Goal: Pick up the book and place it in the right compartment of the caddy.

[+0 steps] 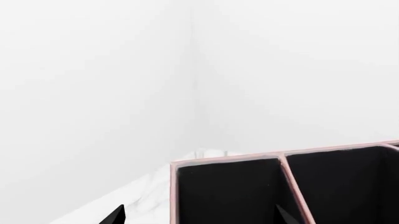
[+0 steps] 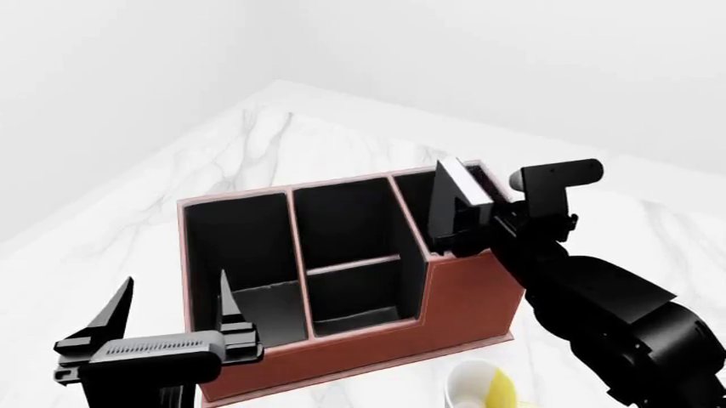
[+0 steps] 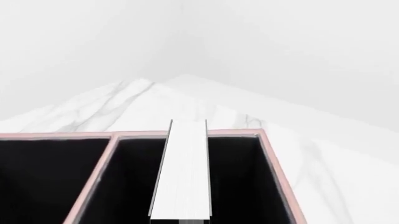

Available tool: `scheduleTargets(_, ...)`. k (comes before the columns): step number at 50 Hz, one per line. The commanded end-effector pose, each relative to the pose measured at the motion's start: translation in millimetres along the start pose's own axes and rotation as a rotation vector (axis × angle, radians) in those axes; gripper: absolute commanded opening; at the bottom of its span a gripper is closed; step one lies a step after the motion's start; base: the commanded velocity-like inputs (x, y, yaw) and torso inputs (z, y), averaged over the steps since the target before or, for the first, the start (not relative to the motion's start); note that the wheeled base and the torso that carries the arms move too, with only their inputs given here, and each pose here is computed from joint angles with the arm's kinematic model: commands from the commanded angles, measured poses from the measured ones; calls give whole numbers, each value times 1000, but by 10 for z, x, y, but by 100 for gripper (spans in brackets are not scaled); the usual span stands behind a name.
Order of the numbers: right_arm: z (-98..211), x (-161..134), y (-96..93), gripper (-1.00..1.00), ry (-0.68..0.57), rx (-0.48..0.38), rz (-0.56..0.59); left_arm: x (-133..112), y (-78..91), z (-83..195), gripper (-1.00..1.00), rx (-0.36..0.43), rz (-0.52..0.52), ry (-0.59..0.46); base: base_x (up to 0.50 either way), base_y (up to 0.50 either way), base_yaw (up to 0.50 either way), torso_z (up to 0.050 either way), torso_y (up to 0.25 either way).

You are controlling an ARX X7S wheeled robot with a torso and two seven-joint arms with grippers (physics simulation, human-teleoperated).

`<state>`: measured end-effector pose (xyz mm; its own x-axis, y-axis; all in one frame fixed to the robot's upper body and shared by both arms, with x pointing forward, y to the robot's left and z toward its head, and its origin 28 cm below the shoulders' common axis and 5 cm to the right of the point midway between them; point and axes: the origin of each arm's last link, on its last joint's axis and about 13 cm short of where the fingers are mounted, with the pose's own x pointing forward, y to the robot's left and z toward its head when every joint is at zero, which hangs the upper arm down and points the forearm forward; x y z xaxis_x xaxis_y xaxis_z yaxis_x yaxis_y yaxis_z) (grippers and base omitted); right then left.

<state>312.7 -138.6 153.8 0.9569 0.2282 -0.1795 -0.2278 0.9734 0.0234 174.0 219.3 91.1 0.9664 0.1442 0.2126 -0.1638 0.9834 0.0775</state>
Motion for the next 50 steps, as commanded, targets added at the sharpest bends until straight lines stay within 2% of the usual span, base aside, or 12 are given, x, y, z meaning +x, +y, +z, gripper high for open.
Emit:
scheduleTargets(1,51,7,-31,-100,-33,-18,-20,1,0,-1,100,-1,1,0,11,5,3,0,0)
scheduleTargets(7,53,11,-38,-100,-33,-19,-26,2,-1,-3,100,-1,1,1,2,1,3,0,0)
scheduleTargets(8,56,16,-40,100,-32,-11,-24,2,-2,-4,100,-2,0,1,0,0,3,0,0)
scheduleTargets(34,70,-6,-37,100,-55,-16,-35,2,-2,-2,100,-2,1,1,0,0,0,0,0)
scheduleTargets(36,90,-7,-42,100,-83,-15,-55,2,-3,-3,100,-2,1,1,0,0,0,0,0)
scheduleTargets(41,242,-66,-55,100,-234,49,-64,5,-3,-5,100,-2,1,2,0,0,0,0,0)
scheduleTargets(47,374,-147,-53,100,-353,66,-72,3,-3,-3,100,-3,1,1,0,0,0,0,0)
scheduleTargets(50,415,-187,-40,100,-393,43,-69,1,-3,-3,100,-3,1,1,0,0,0,0,0)
